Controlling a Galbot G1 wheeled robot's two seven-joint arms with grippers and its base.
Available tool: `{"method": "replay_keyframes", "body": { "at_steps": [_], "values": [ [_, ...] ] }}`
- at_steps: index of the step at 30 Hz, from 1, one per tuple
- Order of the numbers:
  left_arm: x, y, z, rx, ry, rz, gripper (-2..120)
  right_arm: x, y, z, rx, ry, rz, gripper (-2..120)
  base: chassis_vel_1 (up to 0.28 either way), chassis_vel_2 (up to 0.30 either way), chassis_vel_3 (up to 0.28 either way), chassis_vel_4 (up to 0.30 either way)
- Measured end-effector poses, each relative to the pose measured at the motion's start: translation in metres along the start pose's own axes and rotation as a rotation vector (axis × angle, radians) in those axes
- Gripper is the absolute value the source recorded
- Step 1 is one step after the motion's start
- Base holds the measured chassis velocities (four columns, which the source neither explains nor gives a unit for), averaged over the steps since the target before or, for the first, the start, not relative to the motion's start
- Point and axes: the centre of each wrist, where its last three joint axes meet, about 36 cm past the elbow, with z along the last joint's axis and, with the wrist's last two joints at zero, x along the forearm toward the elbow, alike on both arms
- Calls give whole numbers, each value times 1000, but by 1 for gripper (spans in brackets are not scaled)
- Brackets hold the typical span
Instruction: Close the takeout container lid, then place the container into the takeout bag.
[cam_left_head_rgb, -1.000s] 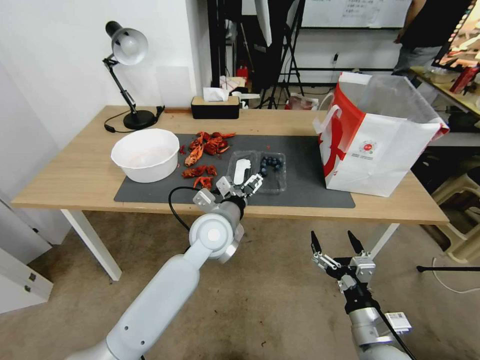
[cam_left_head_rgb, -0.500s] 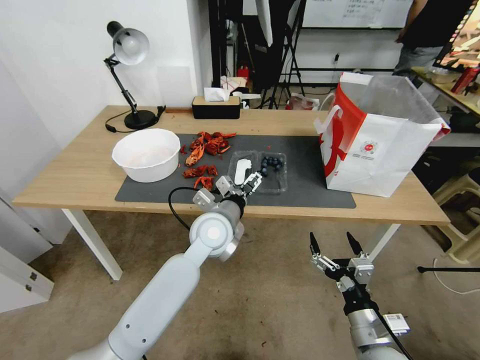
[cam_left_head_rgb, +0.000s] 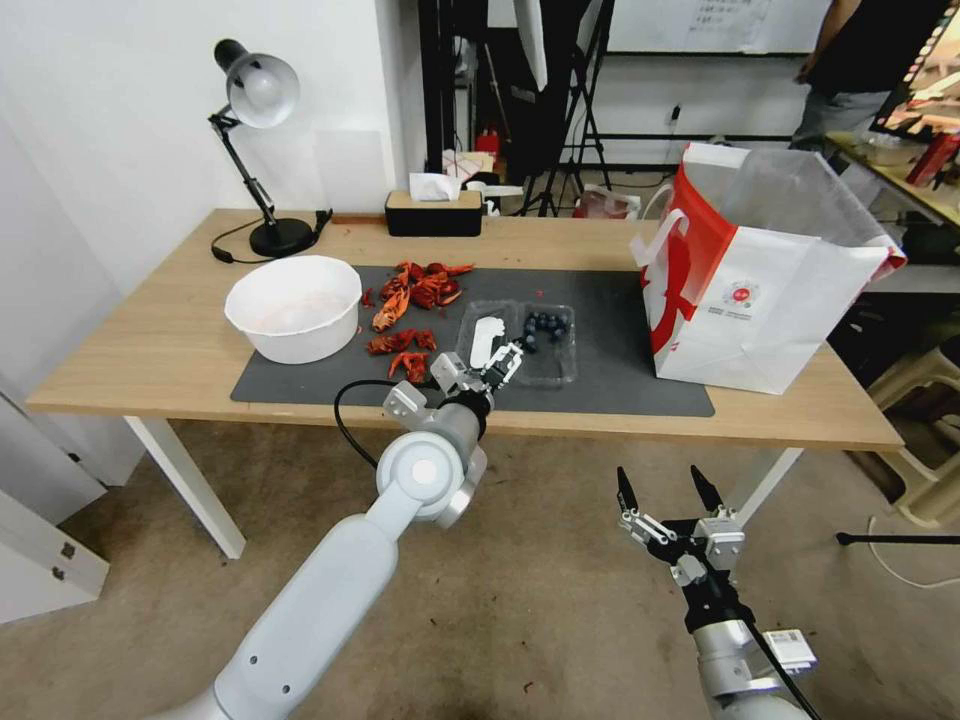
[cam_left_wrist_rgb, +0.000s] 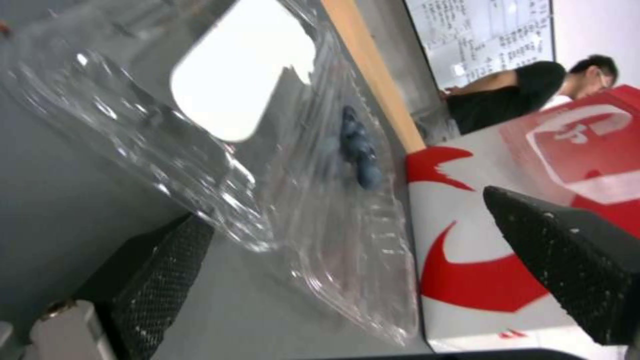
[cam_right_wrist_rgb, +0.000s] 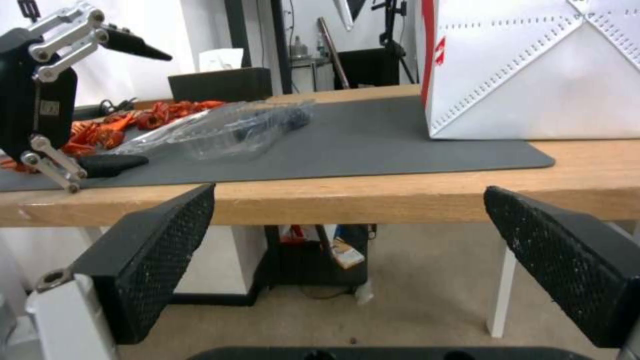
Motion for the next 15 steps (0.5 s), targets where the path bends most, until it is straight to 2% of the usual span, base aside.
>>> {"method": "replay_keyframes", "body": {
  "at_steps": [15],
  "values": [
    [9, -1, 1, 12, -24, 98, 100, 1, 1, 2, 1, 2, -5, 100, 0, 0, 0, 0]
  ]
}}
